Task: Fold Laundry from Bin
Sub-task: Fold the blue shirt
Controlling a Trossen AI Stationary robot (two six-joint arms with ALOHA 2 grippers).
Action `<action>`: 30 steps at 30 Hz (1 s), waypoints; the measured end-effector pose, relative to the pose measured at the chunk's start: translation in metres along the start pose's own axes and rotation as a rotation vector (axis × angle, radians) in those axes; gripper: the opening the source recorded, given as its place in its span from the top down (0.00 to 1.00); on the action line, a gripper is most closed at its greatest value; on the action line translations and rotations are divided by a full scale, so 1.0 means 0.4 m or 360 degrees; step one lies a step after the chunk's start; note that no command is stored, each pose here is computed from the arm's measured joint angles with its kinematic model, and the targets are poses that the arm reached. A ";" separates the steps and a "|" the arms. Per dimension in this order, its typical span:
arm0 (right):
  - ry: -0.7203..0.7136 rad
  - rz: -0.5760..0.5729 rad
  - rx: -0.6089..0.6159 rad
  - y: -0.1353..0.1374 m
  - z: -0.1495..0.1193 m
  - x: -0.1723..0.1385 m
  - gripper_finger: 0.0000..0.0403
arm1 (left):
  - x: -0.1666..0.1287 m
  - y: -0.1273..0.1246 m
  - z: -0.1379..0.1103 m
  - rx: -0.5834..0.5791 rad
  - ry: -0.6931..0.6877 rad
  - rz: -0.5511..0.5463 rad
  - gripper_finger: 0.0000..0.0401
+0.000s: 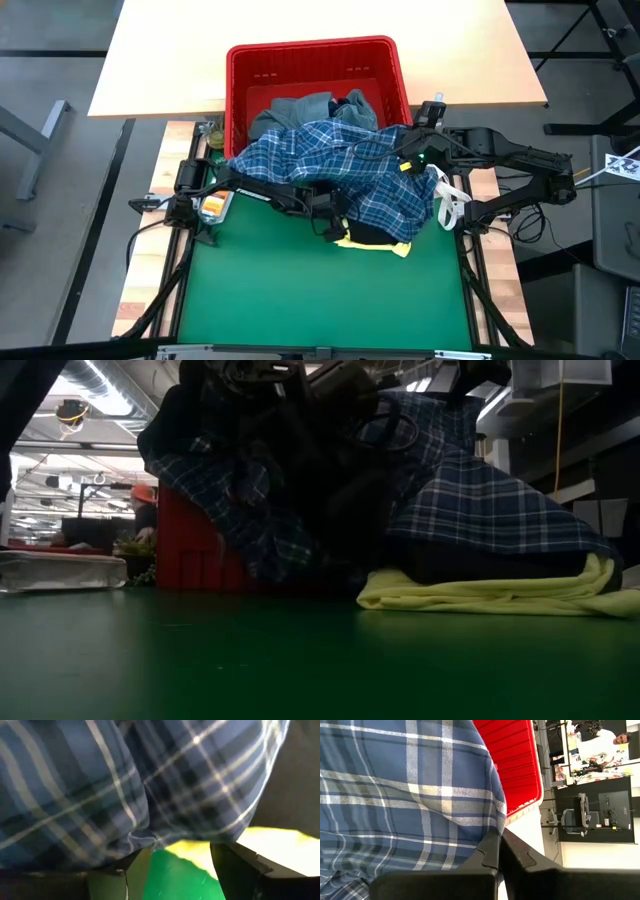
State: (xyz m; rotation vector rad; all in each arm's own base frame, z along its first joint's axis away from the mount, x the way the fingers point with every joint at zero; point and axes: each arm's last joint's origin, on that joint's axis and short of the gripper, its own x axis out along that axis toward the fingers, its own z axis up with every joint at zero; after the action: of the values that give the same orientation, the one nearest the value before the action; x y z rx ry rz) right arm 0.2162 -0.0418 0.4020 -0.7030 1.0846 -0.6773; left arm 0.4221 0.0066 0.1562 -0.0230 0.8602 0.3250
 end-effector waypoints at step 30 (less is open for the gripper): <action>-0.0077 0.0591 -0.0116 0.034 -0.018 -0.007 0.99 | -0.422 -0.100 0.020 -0.0074 0.0052 -0.0410 1.00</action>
State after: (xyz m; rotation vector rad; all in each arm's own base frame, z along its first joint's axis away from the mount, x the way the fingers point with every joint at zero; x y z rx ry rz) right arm 0.2107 -0.0327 0.3906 -0.5564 1.1609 -0.3027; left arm 0.3374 -0.0763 0.2830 -0.1812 0.8707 0.1032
